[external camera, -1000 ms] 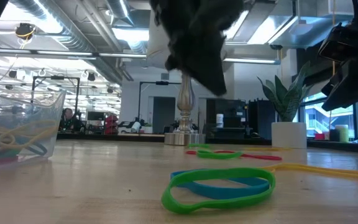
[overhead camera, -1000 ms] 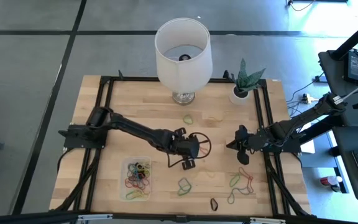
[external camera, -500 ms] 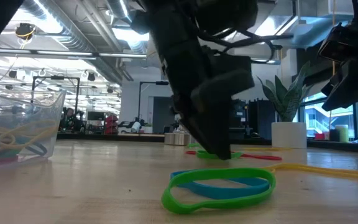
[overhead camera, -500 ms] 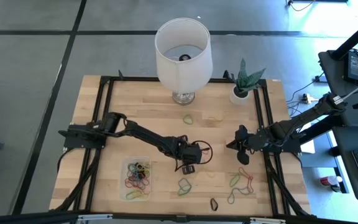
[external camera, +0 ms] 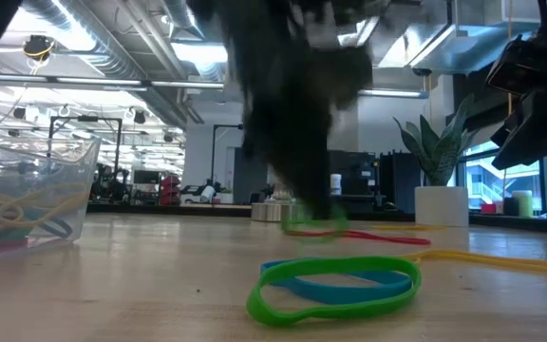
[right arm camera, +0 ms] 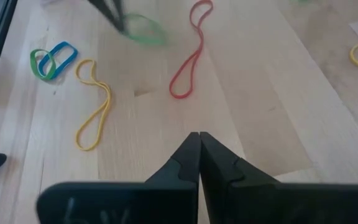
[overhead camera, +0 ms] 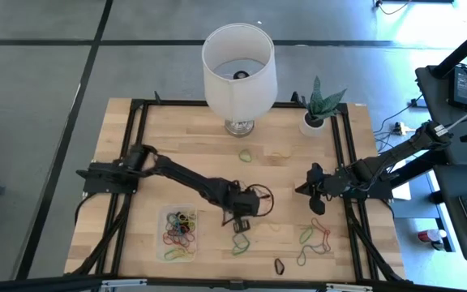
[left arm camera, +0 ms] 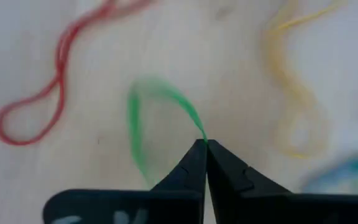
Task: Pick and place rubber bands into bin
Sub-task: Put the green rubber band into the transparent bin
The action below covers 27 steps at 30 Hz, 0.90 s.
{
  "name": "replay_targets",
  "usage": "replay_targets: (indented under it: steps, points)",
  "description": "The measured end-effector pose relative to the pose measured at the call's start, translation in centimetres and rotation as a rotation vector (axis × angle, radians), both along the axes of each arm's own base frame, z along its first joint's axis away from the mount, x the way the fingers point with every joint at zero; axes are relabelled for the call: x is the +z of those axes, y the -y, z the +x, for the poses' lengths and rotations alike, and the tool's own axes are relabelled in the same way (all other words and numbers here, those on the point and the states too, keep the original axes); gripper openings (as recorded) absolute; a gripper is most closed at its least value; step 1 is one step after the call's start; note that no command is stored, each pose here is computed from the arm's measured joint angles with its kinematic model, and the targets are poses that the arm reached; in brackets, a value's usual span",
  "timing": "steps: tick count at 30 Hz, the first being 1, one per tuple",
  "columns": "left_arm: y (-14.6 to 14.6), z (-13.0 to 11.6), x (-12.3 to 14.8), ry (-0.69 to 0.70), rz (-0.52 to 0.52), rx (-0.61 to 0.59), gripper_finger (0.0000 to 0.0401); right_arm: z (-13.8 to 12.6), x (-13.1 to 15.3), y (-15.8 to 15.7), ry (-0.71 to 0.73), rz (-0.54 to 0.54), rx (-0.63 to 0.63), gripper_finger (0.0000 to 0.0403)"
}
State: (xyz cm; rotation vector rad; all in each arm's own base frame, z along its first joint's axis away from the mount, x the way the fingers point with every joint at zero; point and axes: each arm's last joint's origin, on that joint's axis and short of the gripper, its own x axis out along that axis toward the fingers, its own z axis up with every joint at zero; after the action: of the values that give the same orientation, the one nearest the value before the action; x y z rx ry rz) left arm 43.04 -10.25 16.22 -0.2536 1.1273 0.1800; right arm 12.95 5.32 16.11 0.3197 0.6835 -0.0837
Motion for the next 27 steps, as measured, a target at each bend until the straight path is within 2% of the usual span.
replay_targets:
  steps: [3,10,12,15,18,22,27]
  points:
    - [-0.2,-1.0,4.2,0.072,-0.002,0.032,0.0003,0.0,0.0,0.0,-0.001,-0.001,0.0,0.001]
    - [0.6,-5.9,11.1,0.087,0.02,0.097,0.0002,-0.1,-0.2,0.0,-0.006,-0.006,0.003,0.001]
    - [0.7,-7.4,12.3,0.061,0.026,0.121,0.0002,-0.2,-0.6,0.1,-0.012,-0.003,-0.002,0.001]
    - [1.2,-9.8,13.5,-0.019,0.012,0.165,0.0002,-0.3,-1.1,0.1,-0.015,-0.003,-0.003,0.001]
    - [1.9,-12.1,14.1,-0.144,-0.047,0.197,0.0002,-0.4,-1.3,0.2,-0.021,0.024,-0.028,0.001]
    - [3.2,-14.2,13.8,-0.302,-0.077,0.265,0.0002,-0.3,-1.3,0.2,-0.013,0.038,-0.036,0.001]
    - [5.6,-16.0,12.0,-0.369,-0.071,0.303,0.0002,-0.1,-1.0,0.1,0.019,0.053,-0.034,0.001]
